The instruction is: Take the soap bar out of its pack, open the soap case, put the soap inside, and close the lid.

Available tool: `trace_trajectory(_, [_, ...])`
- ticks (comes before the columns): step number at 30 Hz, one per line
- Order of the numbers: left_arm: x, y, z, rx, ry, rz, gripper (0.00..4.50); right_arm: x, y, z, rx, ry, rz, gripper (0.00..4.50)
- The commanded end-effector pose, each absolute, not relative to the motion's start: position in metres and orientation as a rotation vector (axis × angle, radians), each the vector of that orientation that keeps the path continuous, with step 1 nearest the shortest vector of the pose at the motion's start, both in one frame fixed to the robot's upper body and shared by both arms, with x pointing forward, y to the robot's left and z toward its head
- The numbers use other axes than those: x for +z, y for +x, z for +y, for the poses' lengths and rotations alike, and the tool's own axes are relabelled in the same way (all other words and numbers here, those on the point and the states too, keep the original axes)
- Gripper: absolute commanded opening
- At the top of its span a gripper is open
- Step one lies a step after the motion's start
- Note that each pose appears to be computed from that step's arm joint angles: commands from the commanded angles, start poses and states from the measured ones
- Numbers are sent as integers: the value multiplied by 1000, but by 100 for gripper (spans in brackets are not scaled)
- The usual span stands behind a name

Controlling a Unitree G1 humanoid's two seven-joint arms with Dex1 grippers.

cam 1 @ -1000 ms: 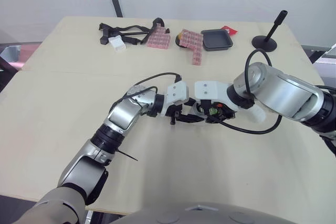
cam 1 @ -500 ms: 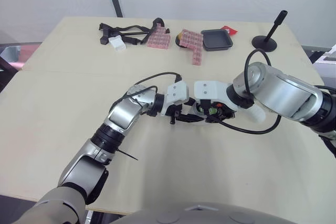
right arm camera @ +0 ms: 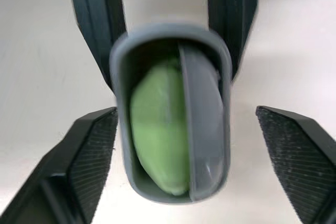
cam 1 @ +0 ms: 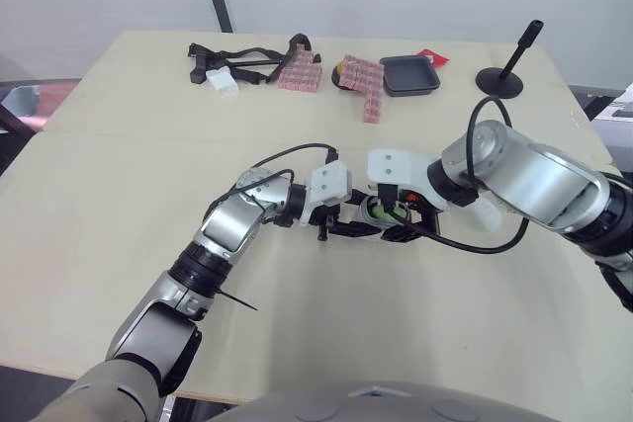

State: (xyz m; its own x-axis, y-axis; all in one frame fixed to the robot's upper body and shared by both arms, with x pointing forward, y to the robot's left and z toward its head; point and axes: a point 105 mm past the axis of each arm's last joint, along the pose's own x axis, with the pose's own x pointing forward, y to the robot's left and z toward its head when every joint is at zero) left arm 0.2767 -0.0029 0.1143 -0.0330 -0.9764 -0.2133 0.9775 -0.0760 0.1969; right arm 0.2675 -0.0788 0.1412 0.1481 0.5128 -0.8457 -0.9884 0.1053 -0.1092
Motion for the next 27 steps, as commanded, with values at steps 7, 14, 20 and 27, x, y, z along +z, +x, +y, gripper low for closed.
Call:
trace_trajectory(7, [132,279,21,-1567,254,-164,187,144,252,-80,1343,-491,544,445])
trace_trajectory(14, [121,276,42,-1530,190,-182,187,129,249,-96,1289,-329,290,445])
trace_trajectory(20, [114,271,49,-1528,148,-163,187,127,245,-98,1241,-173,131,445])
trace_trajectory(27, [107,267,51,-1515,143,-157,187,119,239,-98,1212,-118,42,445])
